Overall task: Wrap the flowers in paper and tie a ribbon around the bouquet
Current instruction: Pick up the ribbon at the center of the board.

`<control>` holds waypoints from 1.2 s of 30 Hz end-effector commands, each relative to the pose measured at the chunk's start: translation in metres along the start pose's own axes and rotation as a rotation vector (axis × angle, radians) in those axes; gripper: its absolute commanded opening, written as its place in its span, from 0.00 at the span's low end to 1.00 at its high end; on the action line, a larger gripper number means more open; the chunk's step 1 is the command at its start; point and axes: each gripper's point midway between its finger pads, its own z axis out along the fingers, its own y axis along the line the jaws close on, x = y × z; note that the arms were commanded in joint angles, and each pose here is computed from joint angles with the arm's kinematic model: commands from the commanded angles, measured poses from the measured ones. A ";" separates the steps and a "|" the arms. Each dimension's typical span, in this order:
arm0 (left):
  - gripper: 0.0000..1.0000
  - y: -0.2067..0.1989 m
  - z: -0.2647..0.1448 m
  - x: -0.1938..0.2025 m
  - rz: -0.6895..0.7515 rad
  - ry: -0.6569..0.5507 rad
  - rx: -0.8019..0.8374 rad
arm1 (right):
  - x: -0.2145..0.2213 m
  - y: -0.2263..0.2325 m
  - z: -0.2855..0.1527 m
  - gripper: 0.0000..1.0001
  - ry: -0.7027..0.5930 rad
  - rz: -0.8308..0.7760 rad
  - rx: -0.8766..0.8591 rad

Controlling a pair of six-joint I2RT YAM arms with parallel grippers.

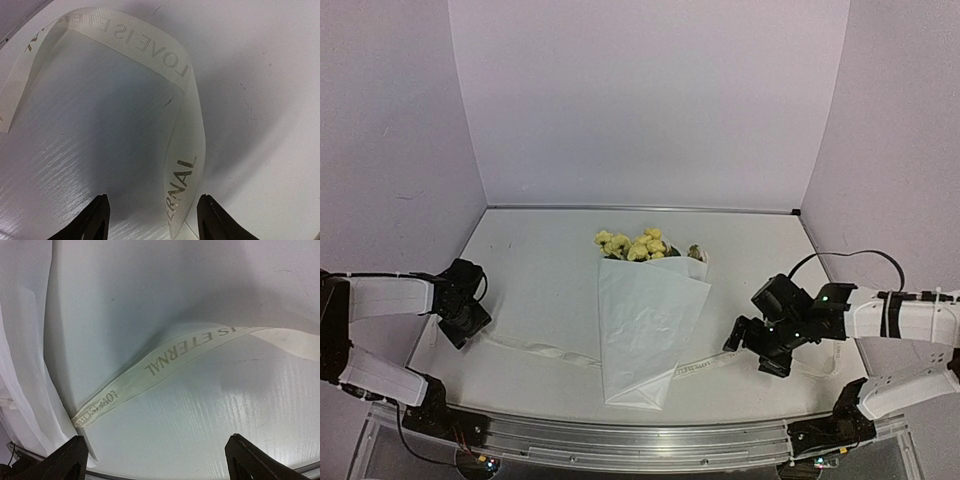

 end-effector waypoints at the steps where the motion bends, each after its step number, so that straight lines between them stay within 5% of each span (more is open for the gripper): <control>1: 0.56 -0.033 -0.004 -0.023 0.032 -0.060 0.100 | -0.029 -0.040 -0.008 0.98 -0.190 0.119 0.113; 18: 0.18 -0.040 0.009 -0.028 0.045 -0.061 0.086 | -0.059 -0.067 0.029 0.93 -0.198 0.559 0.210; 24: 0.07 -0.037 0.008 -0.027 0.031 -0.053 0.067 | -0.060 -0.070 0.032 0.61 -0.184 0.579 0.219; 30: 0.00 -0.041 0.006 -0.025 0.036 -0.069 0.142 | -0.054 -0.065 0.038 0.08 -0.073 0.550 0.210; 36: 0.00 -0.049 -0.001 -0.025 0.010 -0.083 0.230 | -0.058 -0.065 0.033 0.00 -0.061 0.478 0.217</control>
